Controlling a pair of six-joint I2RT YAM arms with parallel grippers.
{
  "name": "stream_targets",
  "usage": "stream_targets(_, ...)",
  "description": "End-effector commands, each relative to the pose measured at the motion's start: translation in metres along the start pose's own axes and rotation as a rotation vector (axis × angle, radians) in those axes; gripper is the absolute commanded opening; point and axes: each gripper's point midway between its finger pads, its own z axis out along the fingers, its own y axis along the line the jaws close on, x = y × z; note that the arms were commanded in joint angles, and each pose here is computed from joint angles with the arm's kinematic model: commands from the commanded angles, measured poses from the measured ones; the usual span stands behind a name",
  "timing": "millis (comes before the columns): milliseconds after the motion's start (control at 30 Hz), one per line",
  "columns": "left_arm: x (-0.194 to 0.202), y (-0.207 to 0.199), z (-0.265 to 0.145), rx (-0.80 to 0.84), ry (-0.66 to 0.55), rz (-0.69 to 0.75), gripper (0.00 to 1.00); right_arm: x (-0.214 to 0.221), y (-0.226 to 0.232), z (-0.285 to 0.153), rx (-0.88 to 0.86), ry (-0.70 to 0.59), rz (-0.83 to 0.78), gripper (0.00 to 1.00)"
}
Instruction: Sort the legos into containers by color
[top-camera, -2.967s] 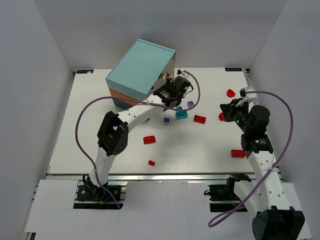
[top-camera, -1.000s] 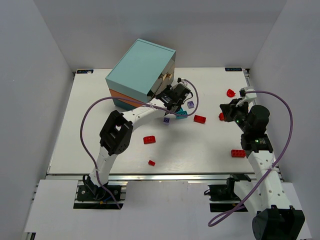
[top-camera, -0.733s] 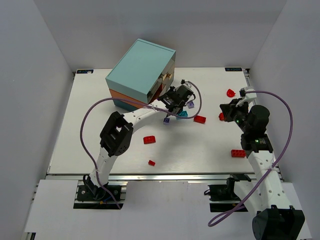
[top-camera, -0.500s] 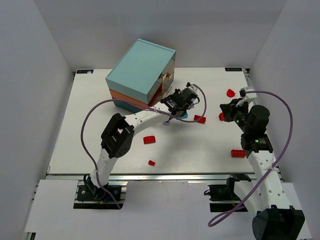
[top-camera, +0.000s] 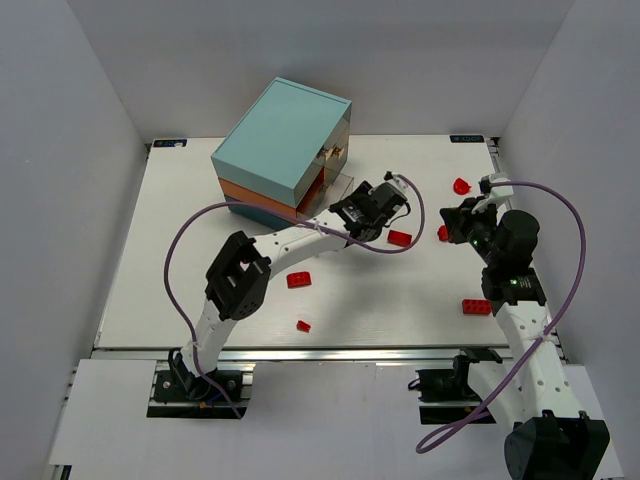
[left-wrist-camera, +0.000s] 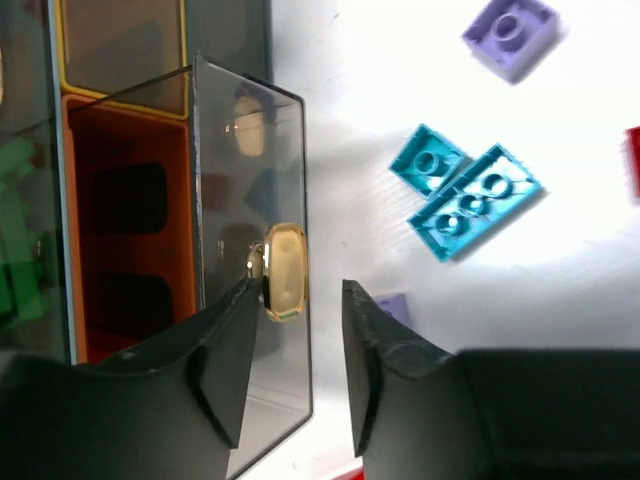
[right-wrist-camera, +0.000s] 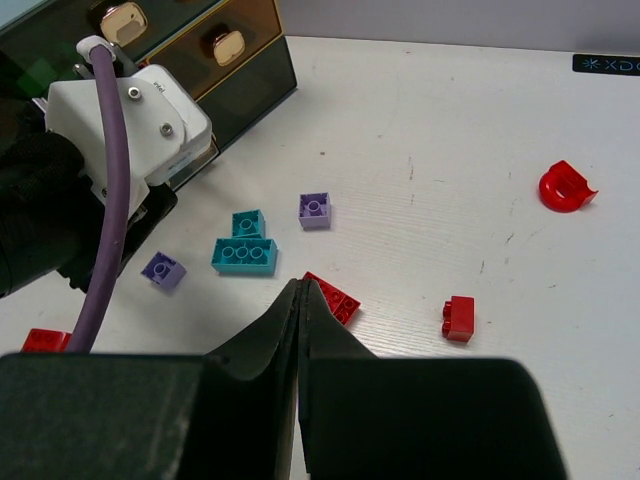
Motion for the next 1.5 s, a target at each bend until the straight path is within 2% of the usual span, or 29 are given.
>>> stream_targets(0, -0.040, 0.025, -0.034, -0.004, -0.095, -0.109, 0.51, -0.015, 0.000, 0.000, 0.001, -0.058, -0.030, 0.00)
stream_targets(67, -0.056, 0.038, -0.047, -0.004, -0.138, -0.143, 0.54, -0.014, 0.000, 0.000, -0.004, -0.057, -0.042, 0.00)
stream_targets(233, -0.077, 0.050, -0.070, 0.051, -0.202, -0.195, 0.54, -0.008, 0.005, 0.001, -0.044, -0.040, -0.072, 0.00)
stream_targets(300, -0.080, 0.052, -0.082, 0.095, -0.226, -0.213, 0.44, -0.005, 0.013, 0.000, -0.104, -0.032, -0.145, 0.00)
stream_targets(367, -0.082, 0.048, -0.094, 0.170, -0.251, -0.246, 0.29, 0.003, 0.022, -0.003, -0.179, -0.011, -0.199, 0.00)
stream_targets(400, -0.072, 0.043, -0.096, 0.199, -0.239, -0.245, 0.11, 0.009, 0.037, -0.006, -0.289, -0.013, -0.295, 0.07)
stream_targets(467, -0.071, 0.047, -0.122, 0.280, -0.286, -0.305, 0.01, 0.025, 0.053, -0.012, -0.408, 0.009, -0.342, 0.26)
stream_targets(567, -0.033, 0.050, -0.146, 0.371, -0.281, -0.360, 0.00, 0.038, 0.066, -0.016, -0.514, 0.042, -0.352, 0.38)
stream_targets(667, 0.022, 0.059, -0.163, 0.365, -0.252, -0.423, 0.01, 0.044, 0.067, -0.013, -0.529, 0.075, -0.359, 0.42)
stream_targets(700, 0.039, 0.064, -0.161, 0.338, -0.224, -0.450, 0.03, 0.046, 0.064, -0.010, -0.515, 0.086, -0.359, 0.43)
stream_targets(733, 0.069, 0.055, -0.156, 0.331, -0.162, -0.482, 0.18, 0.047, 0.064, -0.009, -0.512, 0.092, -0.361, 0.44)
stream_targets(800, 0.093, 0.064, -0.164, 0.300, -0.139, -0.537, 0.38, 0.050, 0.064, -0.006, -0.500, 0.106, -0.365, 0.48)
stream_targets(833, 0.105, 0.064, -0.162, 0.286, -0.105, -0.594, 0.55, 0.050, 0.064, -0.005, -0.495, 0.110, -0.367, 0.51)
stream_targets(933, 0.144, 0.064, -0.152, 0.218, -0.009, -0.648, 0.75, 0.055, 0.064, -0.001, -0.489, 0.131, -0.366, 0.65)
stream_targets(1000, 0.158, 0.064, -0.148, 0.199, 0.019, -0.649, 0.79, 0.061, 0.067, 0.000, -0.509, 0.148, -0.377, 0.69)
stream_targets(1100, 0.158, 0.072, -0.150, 0.204, 0.027, -0.636, 0.81, 0.070, 0.063, 0.003, -0.503, 0.175, -0.417, 0.72)
stream_targets(1200, 0.142, 0.092, -0.161, 0.198, -0.042, -0.603, 0.80, 0.089, 0.038, 0.024, -0.384, 0.274, -0.466, 0.74)
stream_targets(1233, 0.138, 0.097, -0.164, 0.198, -0.069, -0.594, 0.80, 0.083, 0.040, 0.024, -0.388, 0.268, -0.476, 0.75)
stream_targets(1267, 0.137, 0.103, -0.166, 0.186, -0.094, -0.589, 0.80, 0.099, 0.030, 0.033, -0.353, 0.347, -0.481, 0.80)
stream_targets(1300, 0.142, 0.105, -0.164, 0.165, -0.114, -0.576, 0.80, 0.100, 0.028, 0.038, -0.350, 0.371, -0.509, 0.89)
stream_targets(1367, 0.151, 0.121, -0.170, 0.103, -0.161, -0.609, 0.81, 0.110, 0.021, 0.050, -0.322, 0.443, -0.544, 0.89)
stream_targets(1433, 0.162, 0.129, -0.176, 0.081, -0.181, -0.600, 0.82, 0.111, 0.014, 0.059, -0.313, 0.455, -0.606, 0.89)
stream_targets(1467, 0.169, 0.141, -0.178, 0.015, -0.180, -0.608, 0.82, 0.119, 0.007, 0.064, -0.302, 0.484, -0.624, 0.89)
